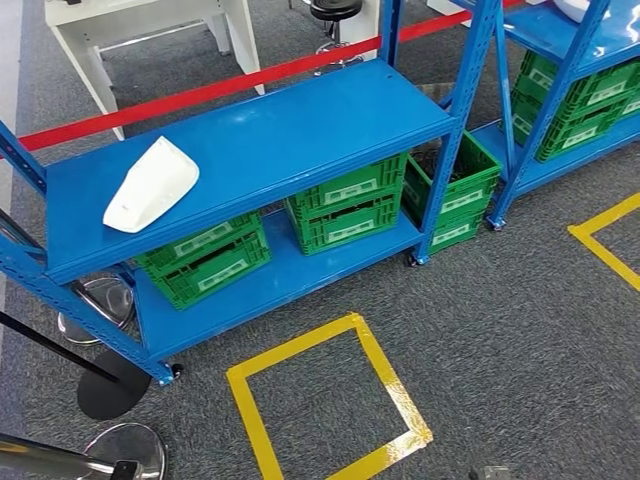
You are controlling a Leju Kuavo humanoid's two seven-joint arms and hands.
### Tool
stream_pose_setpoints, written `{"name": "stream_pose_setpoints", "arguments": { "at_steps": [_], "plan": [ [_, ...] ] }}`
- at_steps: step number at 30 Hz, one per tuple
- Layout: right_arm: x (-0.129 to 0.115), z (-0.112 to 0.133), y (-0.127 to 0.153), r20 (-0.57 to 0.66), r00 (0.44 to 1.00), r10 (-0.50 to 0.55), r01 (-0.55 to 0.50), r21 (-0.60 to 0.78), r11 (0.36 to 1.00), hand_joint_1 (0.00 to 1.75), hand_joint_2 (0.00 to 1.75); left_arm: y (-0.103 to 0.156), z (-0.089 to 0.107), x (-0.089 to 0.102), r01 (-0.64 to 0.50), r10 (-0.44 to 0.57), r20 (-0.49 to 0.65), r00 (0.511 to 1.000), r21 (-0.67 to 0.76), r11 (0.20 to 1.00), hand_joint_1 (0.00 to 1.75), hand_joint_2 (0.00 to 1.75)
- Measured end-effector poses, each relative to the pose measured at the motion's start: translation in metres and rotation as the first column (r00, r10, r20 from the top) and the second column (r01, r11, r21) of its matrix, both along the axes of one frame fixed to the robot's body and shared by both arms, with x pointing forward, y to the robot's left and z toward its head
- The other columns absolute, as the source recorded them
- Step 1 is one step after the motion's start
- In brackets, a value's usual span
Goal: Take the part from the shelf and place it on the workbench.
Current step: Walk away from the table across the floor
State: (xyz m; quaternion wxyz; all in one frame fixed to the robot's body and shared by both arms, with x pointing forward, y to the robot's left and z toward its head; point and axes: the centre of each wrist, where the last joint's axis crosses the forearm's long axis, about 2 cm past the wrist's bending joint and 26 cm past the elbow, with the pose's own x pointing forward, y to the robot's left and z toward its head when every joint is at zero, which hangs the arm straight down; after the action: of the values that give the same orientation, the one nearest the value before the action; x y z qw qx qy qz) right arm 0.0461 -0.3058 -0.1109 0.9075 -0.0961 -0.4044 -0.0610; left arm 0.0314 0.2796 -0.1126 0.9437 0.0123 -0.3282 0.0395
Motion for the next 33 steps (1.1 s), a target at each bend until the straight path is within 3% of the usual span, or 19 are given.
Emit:
{"name": "stream_pose_setpoints", "arguments": {
  "at_steps": [9,15,28,32,33],
  "plan": [
    [0.0012,0.0,0.0087,0.003,1.0,0.006,-0.006,0.024,1.0,0.0,1.75,0.004,-0.0001,-0.0006,0.003,-0.003,-0.004,1.0,0.01,1.0,0.0,1.75],
    [-0.0046,-0.0007,0.0096,-0.129,0.99,0.059,-0.053,0.052,0.997,0.0,1.75,-0.0043,0.0001,0.0001,0.032,-0.032,-0.016,0.999,-0.004,0.999,0.0,1.75],
    [-0.0068,-0.001,0.0119,-0.161,0.985,0.068,-0.058,0.066,0.996,0.0,1.75,-0.003,0.0,-0.0003,0.039,-0.039,-0.018,0.999,0.0,0.999,0.0,1.75],
    [-0.0062,-0.0009,0.011,-0.148,0.987,0.058,-0.051,0.049,0.997,0.0,0.0,-0.004,0.0001,-0.0004,0.038,-0.038,-0.019,0.999,-0.003,0.999,0.0,1.75],
    [-0.0059,-0.0008,0.0104,-0.148,0.987,0.056,-0.053,0.03,0.998,0.0,0.0,-0.0044,0.0001,-0.0003,0.038,-0.038,-0.019,0.999,-0.004,0.999,0.0,1.75]
  ]
}}
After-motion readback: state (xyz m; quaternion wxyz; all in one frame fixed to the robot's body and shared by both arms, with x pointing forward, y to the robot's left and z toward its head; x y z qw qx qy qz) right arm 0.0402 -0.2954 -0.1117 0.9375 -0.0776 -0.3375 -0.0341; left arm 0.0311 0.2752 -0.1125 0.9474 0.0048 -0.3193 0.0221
